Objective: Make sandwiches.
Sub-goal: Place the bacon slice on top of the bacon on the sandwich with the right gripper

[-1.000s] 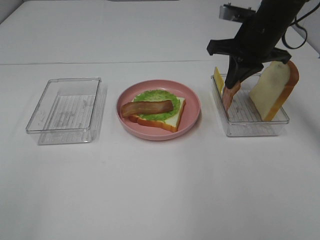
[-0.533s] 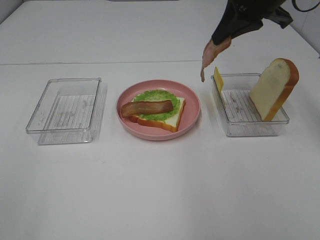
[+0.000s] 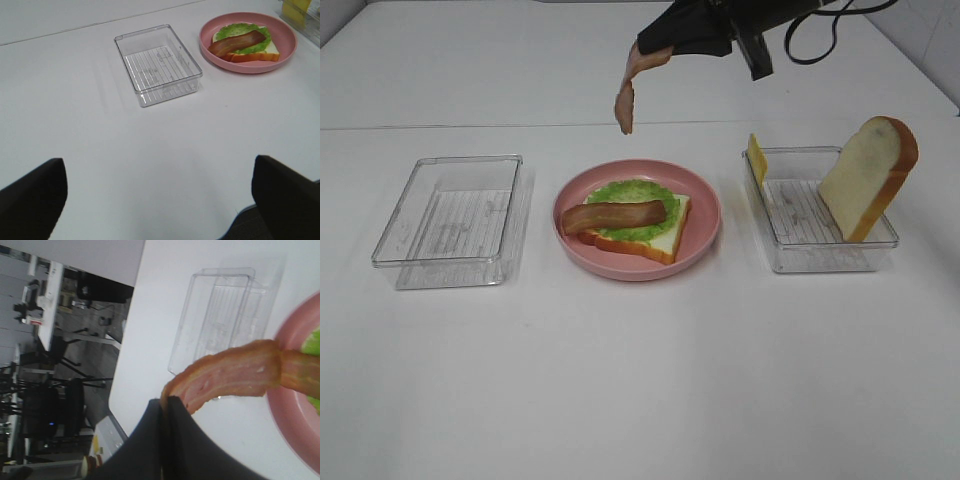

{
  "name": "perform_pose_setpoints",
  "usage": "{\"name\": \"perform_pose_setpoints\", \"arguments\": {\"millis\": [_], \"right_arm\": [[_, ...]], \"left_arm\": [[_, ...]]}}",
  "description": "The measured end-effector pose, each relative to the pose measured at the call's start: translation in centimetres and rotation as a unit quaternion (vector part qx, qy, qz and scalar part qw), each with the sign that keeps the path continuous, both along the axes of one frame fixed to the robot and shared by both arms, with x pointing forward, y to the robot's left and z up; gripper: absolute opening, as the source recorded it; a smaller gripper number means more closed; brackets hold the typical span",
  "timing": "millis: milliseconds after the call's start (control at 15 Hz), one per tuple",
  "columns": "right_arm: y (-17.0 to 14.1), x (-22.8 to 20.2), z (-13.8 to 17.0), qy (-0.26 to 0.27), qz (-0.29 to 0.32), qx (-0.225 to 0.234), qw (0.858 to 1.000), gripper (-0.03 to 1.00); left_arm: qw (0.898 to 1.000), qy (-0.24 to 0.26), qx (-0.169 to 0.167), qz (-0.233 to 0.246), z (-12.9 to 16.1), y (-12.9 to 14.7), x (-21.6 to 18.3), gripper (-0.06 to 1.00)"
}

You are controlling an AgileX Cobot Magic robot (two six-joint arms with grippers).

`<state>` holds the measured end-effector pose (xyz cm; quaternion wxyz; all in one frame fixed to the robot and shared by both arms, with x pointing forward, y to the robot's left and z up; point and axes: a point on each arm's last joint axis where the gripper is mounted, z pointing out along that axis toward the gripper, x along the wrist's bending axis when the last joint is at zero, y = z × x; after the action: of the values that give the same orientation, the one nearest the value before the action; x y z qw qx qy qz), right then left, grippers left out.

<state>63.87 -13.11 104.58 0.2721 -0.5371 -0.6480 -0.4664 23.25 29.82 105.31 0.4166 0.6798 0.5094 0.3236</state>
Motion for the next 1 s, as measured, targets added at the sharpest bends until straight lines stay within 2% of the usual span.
{"name": "perform_pose_setpoints", "arguments": {"millis": [67,133,267,467,733,1000], "right_arm": [[0.2,0.4,-0.6,0.003,-0.003,0.013,1.0,0.0],[1.3,1.5,-3.1,0.016,-0.012,0.049,0.999,0.0],[2.8,2.1,-5.6,0.041,-0.02,0.08,0.996,0.0],[4.7,2.5,-9.2,0.08,-0.031,0.105,0.991,0.0],[5.1,3.0,-12.5,0.101,-0.053,0.092,0.989,0.0],[4.8,3.0,-13.2,0.112,-0.066,0.046,0.99,0.0]], "left_arm": [[1.0,0.0,0.0,0.0,0.0,0.0,0.0,0.94],[1.0,0.0,0.0,0.0,0.0,0.0,0.0,0.94],[1.0,0.0,0.0,0.0,0.0,0.0,0.0,0.94],[1.0,0.0,0.0,0.0,0.0,0.0,0.0,0.94],[1.0,0.0,0.0,0.0,0.0,0.0,0.0,0.94],[1.0,0.0,0.0,0.0,0.0,0.0,0.0,0.94]]}}
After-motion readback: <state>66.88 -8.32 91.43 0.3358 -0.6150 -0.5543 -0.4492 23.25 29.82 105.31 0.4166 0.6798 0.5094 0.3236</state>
